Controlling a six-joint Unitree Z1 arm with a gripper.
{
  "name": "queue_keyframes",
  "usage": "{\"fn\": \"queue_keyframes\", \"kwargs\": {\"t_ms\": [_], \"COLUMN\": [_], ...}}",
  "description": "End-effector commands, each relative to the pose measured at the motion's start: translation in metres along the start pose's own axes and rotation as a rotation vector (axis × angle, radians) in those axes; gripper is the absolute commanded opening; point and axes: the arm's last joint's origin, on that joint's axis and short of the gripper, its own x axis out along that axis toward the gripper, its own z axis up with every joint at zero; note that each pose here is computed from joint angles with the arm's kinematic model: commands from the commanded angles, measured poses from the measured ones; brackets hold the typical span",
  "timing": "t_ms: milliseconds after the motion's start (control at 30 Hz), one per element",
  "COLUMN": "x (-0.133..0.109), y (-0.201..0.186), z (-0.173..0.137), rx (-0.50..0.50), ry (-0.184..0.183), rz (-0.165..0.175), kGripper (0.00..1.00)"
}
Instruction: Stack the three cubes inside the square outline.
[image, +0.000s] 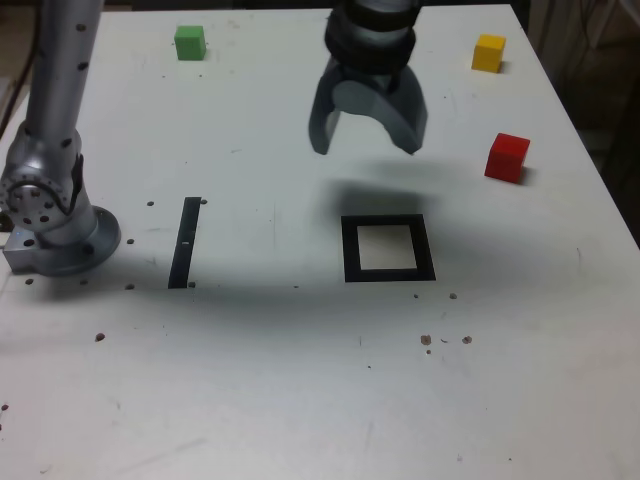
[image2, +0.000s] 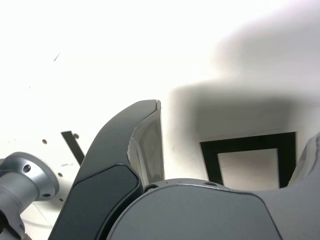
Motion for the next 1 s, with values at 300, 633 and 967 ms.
{"fn": "queue_keyframes", "kwargs": {"t_ms": [300, 633, 967], "x": [-0.004, -0.006, -0.014], "y": [0.017, 0.032, 0.044], "z": [0.036, 0.066, 0.091], "rx": [0.056, 0.088, 0.123], "ry": [-0.007, -0.04, -0.07], "rz": [0.026, 0.039, 0.059], "kGripper": [0.99, 0.99, 0.99]}}
